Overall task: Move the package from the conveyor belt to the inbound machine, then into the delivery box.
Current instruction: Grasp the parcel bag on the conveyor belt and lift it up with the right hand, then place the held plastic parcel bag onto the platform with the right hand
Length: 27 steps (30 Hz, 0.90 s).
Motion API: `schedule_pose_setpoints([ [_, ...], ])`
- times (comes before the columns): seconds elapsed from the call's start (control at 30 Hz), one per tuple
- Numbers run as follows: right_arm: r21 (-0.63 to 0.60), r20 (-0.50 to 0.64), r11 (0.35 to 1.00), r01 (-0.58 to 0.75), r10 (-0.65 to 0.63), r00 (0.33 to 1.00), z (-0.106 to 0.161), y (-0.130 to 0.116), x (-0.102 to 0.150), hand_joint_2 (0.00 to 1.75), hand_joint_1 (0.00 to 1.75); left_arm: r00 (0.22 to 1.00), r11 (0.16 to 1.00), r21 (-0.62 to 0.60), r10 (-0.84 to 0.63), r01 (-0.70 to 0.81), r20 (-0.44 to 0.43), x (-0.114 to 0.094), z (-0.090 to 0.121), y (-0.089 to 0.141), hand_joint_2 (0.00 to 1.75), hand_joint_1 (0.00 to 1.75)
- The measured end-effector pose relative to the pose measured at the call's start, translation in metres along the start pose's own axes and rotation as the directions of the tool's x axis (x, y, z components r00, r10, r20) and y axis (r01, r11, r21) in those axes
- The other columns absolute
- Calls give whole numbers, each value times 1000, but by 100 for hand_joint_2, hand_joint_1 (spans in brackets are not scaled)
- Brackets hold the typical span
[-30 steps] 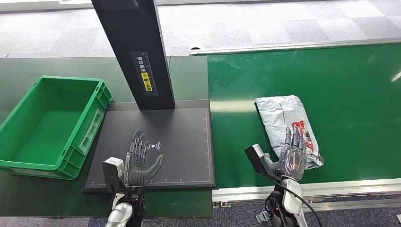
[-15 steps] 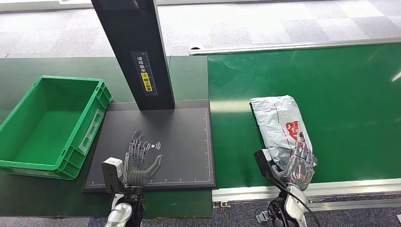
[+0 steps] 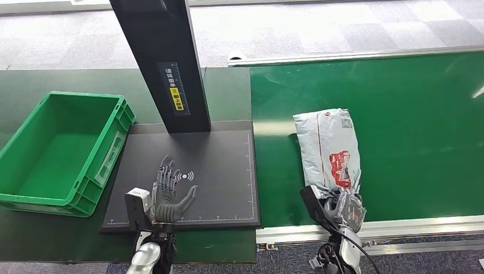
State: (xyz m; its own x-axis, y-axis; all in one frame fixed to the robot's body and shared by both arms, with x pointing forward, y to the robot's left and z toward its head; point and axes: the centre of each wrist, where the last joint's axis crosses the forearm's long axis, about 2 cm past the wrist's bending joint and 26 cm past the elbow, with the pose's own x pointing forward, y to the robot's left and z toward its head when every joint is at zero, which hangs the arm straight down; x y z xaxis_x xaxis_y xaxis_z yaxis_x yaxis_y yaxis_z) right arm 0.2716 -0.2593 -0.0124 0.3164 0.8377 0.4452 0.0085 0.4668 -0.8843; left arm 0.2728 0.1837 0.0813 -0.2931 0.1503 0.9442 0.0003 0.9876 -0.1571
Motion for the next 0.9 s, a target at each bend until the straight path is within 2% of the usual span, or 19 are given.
schedule_pose_setpoints([
  [0.3,-5,119,994,108,-107,987,0,4,22,175,175,1000,1000,-8,-1,1,-1,-2,2,-2,175,0],
  [0.4,-45,207,983,178,-165,964,-2,0,37,175,175,1000,1000,-3,-5,5,2,-3,2,-2,175,0],
  [0.5,-136,307,956,259,-208,929,-6,-17,56,175,175,1000,1000,0,-8,8,5,-3,2,-1,175,0],
  [0.6,-232,416,908,349,-232,879,-5,-45,80,175,175,1000,1000,9,-19,19,19,-1,2,0,175,0],
  [0.7,-266,544,856,444,-246,802,3,-73,108,175,175,999,999,28,-34,33,40,2,3,4,175,0],
  [0.9,-183,731,801,570,-277,624,21,-108,152,175,175,995,996,75,-61,55,83,11,4,16,175,0],
])
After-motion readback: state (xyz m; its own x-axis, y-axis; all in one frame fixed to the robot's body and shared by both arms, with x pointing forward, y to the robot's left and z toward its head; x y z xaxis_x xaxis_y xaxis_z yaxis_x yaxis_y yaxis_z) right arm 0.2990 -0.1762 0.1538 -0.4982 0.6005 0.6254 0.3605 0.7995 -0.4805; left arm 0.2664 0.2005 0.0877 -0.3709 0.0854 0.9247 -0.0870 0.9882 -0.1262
